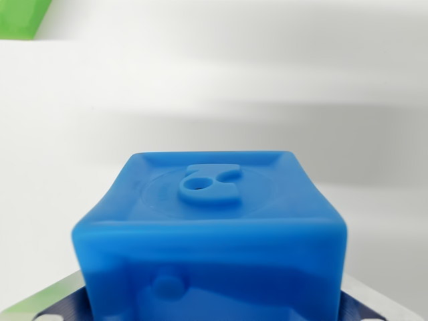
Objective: Stack cube
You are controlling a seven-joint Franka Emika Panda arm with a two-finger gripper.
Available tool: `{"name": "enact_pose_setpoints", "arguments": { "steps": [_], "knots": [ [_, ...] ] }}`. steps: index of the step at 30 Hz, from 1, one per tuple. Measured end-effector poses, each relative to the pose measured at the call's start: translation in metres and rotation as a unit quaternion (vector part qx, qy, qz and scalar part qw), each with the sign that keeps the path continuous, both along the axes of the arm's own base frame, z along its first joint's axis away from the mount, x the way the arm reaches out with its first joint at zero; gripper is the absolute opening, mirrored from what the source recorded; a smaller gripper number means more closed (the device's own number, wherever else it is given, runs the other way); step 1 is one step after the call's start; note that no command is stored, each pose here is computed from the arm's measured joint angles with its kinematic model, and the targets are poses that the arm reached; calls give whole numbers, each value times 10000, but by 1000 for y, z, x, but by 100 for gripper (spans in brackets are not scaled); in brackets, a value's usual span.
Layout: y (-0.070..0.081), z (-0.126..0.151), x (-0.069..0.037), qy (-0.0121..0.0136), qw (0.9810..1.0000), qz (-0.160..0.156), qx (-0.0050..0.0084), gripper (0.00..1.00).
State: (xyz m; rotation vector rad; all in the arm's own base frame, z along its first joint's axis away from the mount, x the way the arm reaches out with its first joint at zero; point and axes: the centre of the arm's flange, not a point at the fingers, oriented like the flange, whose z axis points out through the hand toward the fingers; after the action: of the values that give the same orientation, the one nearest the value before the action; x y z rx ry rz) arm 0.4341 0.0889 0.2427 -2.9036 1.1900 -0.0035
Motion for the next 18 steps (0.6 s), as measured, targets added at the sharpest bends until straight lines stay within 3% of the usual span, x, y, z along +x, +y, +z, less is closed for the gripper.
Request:
{"name": "enact_pose_setpoints", "arguments": {
  "steps": [18],
  "knots": [
    [30,4,21,4,9981,-615,6,0]
  ]
}}
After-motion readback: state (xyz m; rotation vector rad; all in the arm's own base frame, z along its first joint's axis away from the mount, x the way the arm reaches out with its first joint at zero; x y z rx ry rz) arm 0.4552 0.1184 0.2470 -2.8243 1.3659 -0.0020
